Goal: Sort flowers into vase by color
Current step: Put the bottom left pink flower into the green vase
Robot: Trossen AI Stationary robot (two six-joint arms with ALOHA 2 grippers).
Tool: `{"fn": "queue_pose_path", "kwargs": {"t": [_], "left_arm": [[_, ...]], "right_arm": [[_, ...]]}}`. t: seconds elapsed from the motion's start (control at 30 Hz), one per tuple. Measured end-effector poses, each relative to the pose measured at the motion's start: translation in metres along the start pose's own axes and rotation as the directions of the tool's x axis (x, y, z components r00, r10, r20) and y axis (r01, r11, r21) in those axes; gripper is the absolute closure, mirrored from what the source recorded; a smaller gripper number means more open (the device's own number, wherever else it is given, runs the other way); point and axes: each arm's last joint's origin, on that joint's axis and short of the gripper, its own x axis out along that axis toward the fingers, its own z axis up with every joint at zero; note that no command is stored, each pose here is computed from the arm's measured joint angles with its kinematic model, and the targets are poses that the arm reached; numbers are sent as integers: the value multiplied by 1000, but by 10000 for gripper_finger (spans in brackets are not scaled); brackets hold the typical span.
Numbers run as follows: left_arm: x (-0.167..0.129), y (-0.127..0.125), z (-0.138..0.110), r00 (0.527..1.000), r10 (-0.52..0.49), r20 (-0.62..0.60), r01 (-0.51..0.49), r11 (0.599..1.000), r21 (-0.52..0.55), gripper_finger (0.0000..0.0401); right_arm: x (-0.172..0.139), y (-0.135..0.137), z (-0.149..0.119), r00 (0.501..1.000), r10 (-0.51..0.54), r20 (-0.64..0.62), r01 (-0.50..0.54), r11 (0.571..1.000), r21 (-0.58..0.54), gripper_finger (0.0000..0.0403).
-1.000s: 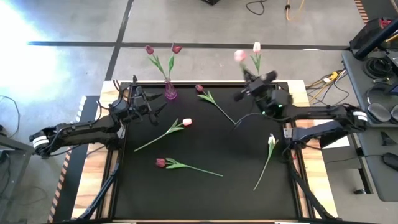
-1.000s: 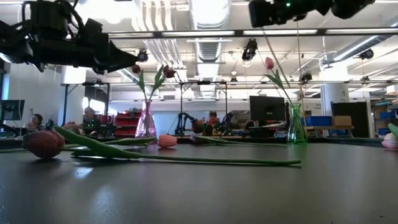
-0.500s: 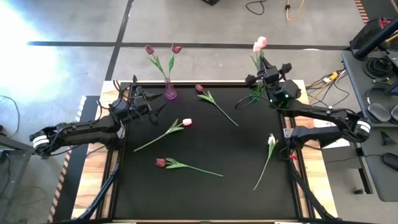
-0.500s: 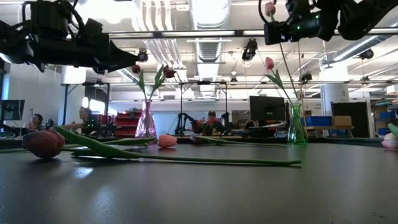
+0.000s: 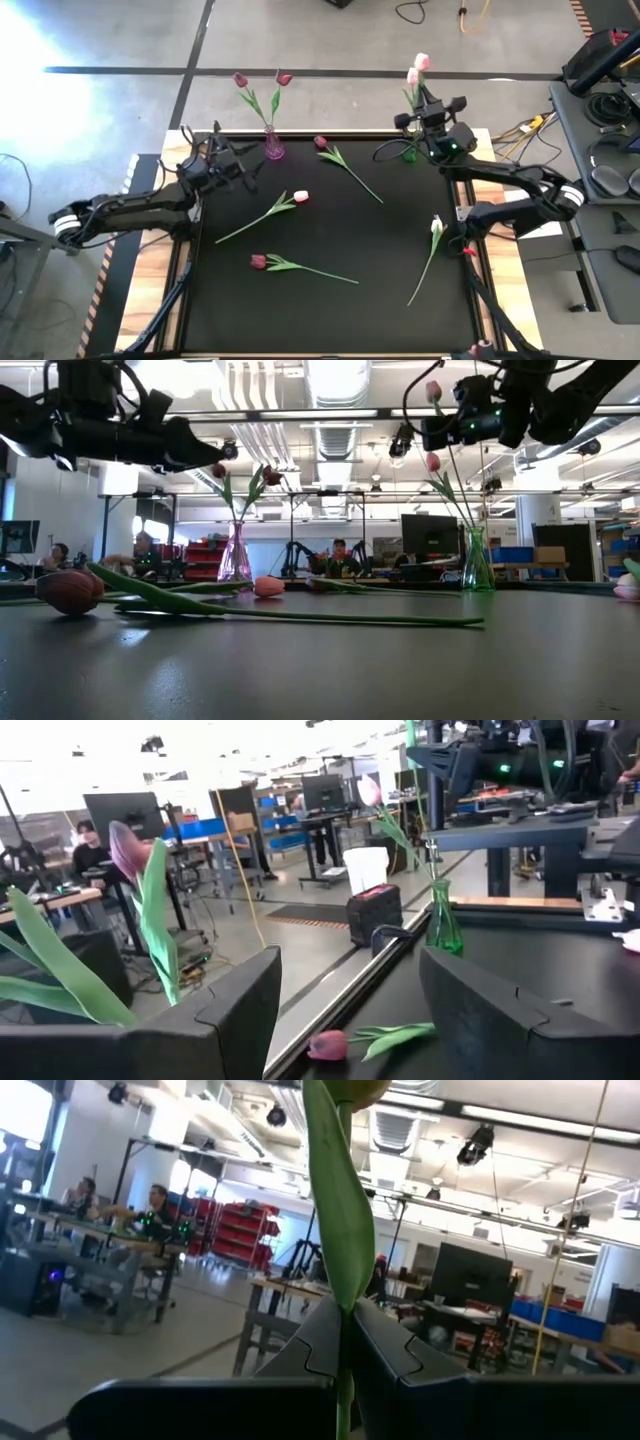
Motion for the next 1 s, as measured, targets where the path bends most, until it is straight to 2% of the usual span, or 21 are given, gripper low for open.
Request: {"fn": "queue_pose_path", "kwargs": {"t": [0.27, 0.47, 0.63, 0.8, 1.0], "left_arm": [[7, -3, -12, 997, -13, -74, 10, 999, -35, 178], [9, -4, -17, 994, -18, -104, 13, 998, -54, 178], [10, -4, -19, 993, -20, -116, 14, 998, -56, 178], [11, -4, -21, 992, -21, -123, 14, 998, -59, 178], [11, -5, -21, 992, -22, -124, 12, 997, -77, 178]], "right_arm": [[3, 8, -12, 999, -1, -35, 0, 1000, -16, 394], [2, 10, -21, 986, -63, -153, 50, 995, -90, 388], [0, 12, -33, 958, -92, -271, 55, 989, -140, 380], [-4, 12, -42, 912, -176, -371, 121, 978, -167, 380], [-6, 13, -49, 884, -193, -427, 118, 974, -195, 354]]}}
